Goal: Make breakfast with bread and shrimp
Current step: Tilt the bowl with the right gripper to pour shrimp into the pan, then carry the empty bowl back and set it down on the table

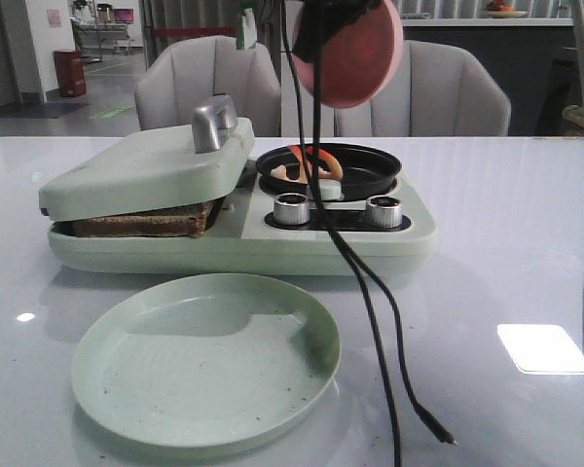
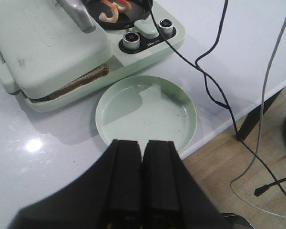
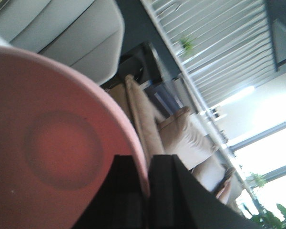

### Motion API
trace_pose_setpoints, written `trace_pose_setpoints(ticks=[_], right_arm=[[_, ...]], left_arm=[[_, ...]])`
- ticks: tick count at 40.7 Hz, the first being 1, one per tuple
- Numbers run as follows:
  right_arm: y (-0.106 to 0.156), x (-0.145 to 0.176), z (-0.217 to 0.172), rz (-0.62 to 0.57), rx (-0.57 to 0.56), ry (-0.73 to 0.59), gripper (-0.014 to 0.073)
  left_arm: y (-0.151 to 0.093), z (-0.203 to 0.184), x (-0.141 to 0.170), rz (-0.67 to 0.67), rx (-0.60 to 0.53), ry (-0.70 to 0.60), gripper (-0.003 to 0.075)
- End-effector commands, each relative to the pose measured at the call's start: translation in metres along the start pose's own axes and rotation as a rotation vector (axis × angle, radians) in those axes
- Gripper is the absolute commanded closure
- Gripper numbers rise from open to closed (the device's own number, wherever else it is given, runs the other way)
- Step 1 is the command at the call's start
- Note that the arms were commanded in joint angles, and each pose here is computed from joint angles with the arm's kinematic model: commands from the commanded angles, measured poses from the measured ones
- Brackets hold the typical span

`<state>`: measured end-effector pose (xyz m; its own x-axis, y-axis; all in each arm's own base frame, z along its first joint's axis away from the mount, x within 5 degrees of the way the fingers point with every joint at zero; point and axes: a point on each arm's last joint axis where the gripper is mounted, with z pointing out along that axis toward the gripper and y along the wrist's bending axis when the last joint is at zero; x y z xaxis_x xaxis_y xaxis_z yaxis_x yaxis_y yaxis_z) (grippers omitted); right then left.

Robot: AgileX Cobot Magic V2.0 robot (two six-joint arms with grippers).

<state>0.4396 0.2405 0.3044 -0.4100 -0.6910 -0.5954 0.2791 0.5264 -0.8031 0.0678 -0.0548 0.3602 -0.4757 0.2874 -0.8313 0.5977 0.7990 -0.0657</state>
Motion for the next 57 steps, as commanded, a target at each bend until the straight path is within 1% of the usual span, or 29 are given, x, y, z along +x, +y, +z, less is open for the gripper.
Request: trace_pose_setpoints(ticks=[1,5,8,9,14,16,19,25,29,31,37,41,44,45,49,53,57], right_arm=[[-0.072,-0.014,-0.010,0.085,0.229,-0.002,0.0548],[-0.067,-0.010,-0.009,0.113,0.168,0.051,0.0548],[-0.063,-0.004,-0.009,0.139,0.091,0.118,0.0549],[-0.060,-0.002,-0.010,0.129,0.047,0.153,0.0549],[-0.065,0.002,-0.014,0.057,-0.063,0.219,0.0550],[-0.074,0.001,-0.017,0.070,-0.093,0.232,0.0550],[-0.091,0.001,-0.024,0.114,-0.169,0.263,0.0550],[-0.135,0.004,-0.038,0.262,-0.326,0.319,0.0550],[-0.163,0.017,-0.036,0.330,-0.369,0.363,0.0550],[-0.178,0.027,-0.035,0.358,-0.388,0.393,0.0550],[-0.201,0.070,-0.025,0.378,-0.453,0.519,0.0550],[-0.204,0.106,-0.018,0.374,-0.537,0.617,0.0550],[-0.204,0.136,-0.014,0.412,-0.613,0.693,0.0550],[-0.207,0.143,-0.012,0.423,-0.621,0.708,0.0550],[-0.196,0.181,-0.008,0.490,-0.742,0.787,0.0550],[-0.183,0.211,-0.004,0.584,-0.827,0.851,0.0550],[-0.164,0.235,-0.004,0.631,-0.905,0.883,0.0550]], left_arm=[[-0.002,-0.005,-0.013,-0.003,0.014,-0.093,0.0619],[-0.002,-0.005,-0.013,-0.003,0.014,-0.093,0.0619],[-0.002,-0.005,-0.013,-0.003,0.014,-0.093,0.0619],[-0.002,-0.005,-0.013,-0.003,0.014,-0.093,0.0619],[-0.002,-0.005,-0.013,-0.003,0.014,-0.093,0.0619],[-0.002,-0.005,-0.013,-0.003,0.014,-0.093,0.0619],[-0.002,-0.005,-0.013,-0.003,0.014,-0.093,0.0619],[-0.002,-0.005,-0.013,-0.003,0.014,-0.093,0.0619],[-0.002,-0.005,-0.013,-0.003,0.014,-0.093,0.0619],[-0.002,-0.005,-0.013,-0.003,0.014,-0.093,0.0619],[-0.002,-0.005,-0.013,-0.003,0.014,-0.093,0.0619],[-0.002,-0.005,-0.013,-0.003,0.014,-0.093,0.0619],[-0.002,-0.005,-0.013,-0.003,0.014,-0.093,0.0619],[-0.002,-0.005,-0.013,-0.003,0.014,-0.093,0.0619],[-0.002,-0.005,-0.013,-0.003,0.014,-0.093,0.0619],[-0.002,-0.005,-0.013,-0.003,0.014,-0.093,0.0619],[-0.002,-0.005,-0.013,-0.003,0.014,-0.093,0.0619]])
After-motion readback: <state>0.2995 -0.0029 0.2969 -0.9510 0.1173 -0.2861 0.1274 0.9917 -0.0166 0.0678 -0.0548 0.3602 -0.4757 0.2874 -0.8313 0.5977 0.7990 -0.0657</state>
